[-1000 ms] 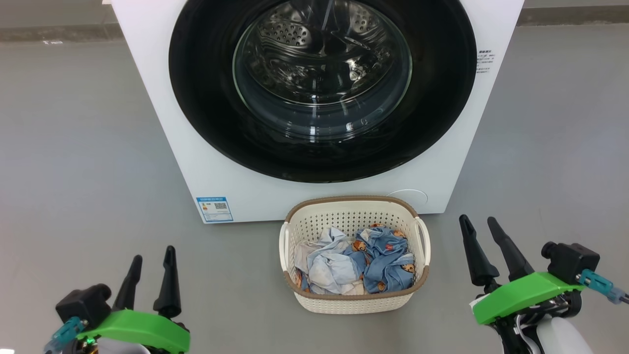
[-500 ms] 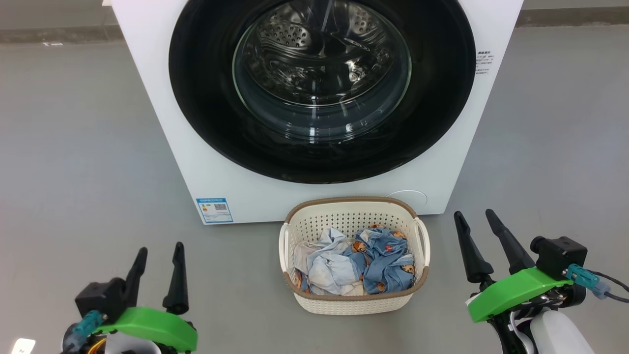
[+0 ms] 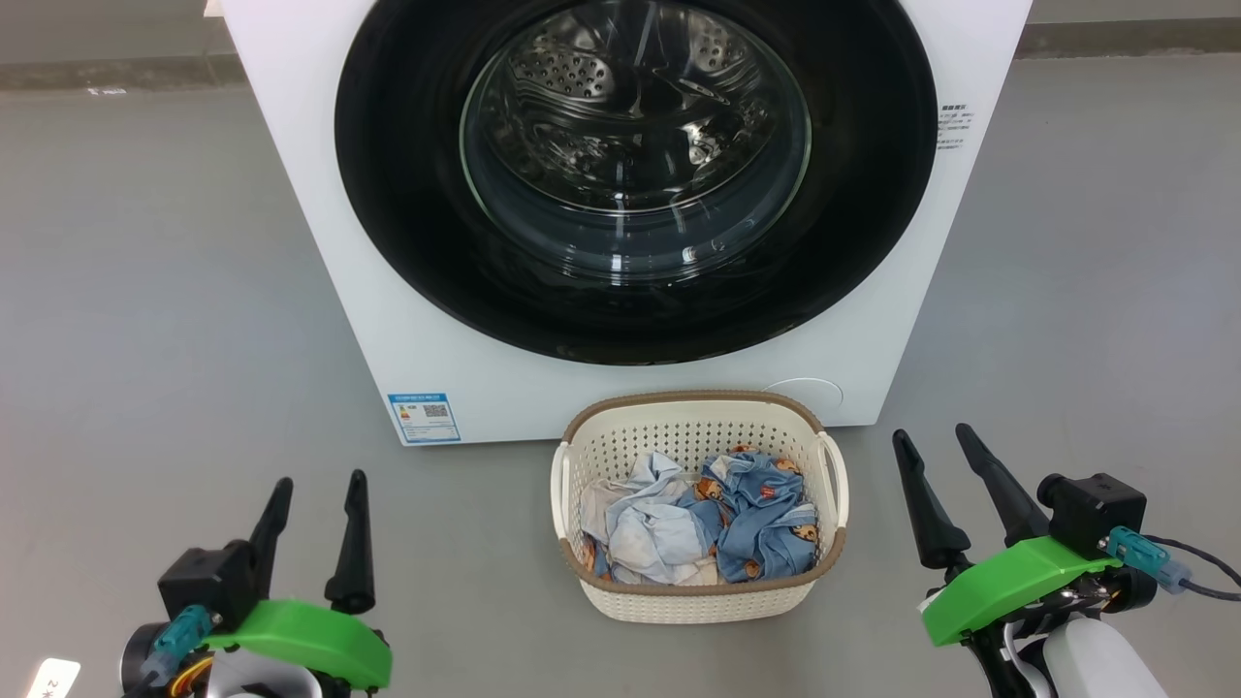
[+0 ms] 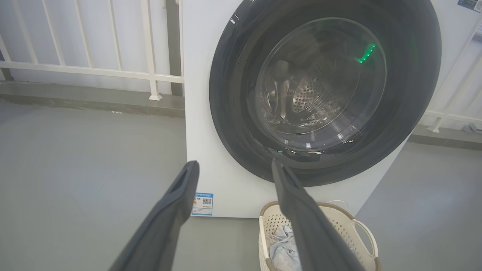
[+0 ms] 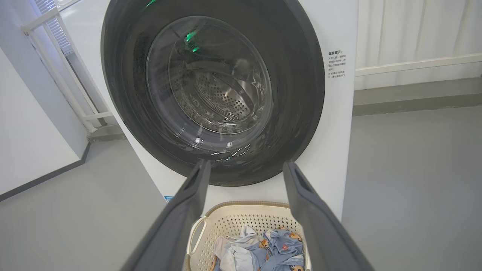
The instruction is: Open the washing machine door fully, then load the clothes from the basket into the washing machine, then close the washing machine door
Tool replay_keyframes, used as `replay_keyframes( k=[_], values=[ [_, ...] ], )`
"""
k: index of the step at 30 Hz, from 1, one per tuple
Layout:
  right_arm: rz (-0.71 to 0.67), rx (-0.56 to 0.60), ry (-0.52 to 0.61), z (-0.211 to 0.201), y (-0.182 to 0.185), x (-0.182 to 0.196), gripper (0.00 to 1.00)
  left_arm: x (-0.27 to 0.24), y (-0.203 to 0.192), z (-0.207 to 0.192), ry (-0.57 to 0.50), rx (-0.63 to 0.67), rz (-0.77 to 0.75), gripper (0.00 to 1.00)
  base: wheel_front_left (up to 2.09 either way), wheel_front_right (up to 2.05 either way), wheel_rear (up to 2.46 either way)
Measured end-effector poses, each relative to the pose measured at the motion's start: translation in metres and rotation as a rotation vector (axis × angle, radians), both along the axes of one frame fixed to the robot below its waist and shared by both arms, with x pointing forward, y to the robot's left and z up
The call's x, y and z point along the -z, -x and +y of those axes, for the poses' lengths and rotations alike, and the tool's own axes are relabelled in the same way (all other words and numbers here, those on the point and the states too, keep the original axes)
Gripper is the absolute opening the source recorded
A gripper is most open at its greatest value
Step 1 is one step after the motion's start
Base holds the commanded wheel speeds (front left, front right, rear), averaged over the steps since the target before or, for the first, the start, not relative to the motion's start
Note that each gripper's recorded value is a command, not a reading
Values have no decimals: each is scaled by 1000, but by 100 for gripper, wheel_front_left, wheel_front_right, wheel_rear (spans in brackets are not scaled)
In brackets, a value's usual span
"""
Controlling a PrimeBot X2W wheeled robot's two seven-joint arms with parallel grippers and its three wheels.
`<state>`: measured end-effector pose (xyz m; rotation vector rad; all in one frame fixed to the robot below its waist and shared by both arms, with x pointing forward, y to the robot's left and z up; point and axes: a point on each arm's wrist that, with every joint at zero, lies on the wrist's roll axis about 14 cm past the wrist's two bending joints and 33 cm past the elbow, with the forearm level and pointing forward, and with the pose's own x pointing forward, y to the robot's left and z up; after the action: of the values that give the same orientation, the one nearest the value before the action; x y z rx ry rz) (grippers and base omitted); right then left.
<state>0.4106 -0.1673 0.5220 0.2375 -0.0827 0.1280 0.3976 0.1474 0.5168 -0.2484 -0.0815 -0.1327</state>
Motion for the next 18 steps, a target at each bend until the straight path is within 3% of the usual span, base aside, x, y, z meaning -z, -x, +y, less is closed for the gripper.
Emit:
replay_keyframes(
  k=[18],
  values=[
    [6,-2,-1,1,1,2,100,-2,0,0,2,-2,-8,100,0,0,0]
  ],
)
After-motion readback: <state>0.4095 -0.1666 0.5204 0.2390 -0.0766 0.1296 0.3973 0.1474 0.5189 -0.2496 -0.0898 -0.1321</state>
